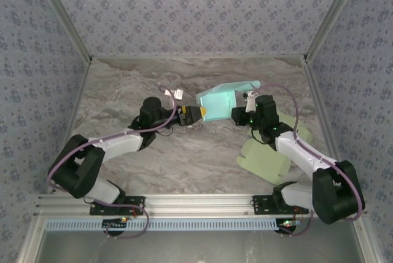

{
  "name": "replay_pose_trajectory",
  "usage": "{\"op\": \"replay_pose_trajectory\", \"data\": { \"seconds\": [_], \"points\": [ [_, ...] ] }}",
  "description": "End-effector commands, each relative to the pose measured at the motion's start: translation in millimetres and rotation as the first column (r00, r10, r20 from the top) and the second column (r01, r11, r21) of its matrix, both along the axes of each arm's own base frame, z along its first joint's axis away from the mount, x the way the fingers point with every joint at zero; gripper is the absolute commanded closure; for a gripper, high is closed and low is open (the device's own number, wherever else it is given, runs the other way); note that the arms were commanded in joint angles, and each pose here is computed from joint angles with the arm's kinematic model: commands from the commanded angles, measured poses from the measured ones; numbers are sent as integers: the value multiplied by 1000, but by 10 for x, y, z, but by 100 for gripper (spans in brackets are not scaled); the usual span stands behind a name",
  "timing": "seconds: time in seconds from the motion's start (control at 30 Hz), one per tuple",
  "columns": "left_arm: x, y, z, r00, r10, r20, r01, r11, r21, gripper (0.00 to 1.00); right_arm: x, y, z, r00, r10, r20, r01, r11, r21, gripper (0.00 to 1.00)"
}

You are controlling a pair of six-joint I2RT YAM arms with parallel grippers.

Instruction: Fold the paper box

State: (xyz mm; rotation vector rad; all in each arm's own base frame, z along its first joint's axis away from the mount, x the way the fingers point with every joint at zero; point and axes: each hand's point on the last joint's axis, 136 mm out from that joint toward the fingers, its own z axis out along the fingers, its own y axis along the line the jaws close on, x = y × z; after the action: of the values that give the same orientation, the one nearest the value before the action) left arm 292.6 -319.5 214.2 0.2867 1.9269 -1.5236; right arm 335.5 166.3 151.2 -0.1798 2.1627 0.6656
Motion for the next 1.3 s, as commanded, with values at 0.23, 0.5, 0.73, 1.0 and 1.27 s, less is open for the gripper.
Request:
{"op": "replay_pose_trajectory", "data": {
  "seconds": [0.23,0.5,0.73,1.0,1.27],
  "points": [
    [68,-127,116,998,-39,46,40,999,-23,43,-29,201,35,998,56,-16,-55,998,6,86],
    [114,-122,-6,1000,-20,10,20,999,30,63,-81,271,47,996,91,11,-90,994,-60,71],
    [175,56,29,1000,11,4,-11,999,43,66,-294,343,476,964,249,93,-264,938,224,45],
    [44,151,485,995,-95,-14,94,993,-70,62,-437,21,726,968,251,-17,-218,871,440,11],
    [-69,142,821,988,-155,-21,150,977,-149,61,-474,170,991,925,378,42,-326,731,599,16]
  ]
}}
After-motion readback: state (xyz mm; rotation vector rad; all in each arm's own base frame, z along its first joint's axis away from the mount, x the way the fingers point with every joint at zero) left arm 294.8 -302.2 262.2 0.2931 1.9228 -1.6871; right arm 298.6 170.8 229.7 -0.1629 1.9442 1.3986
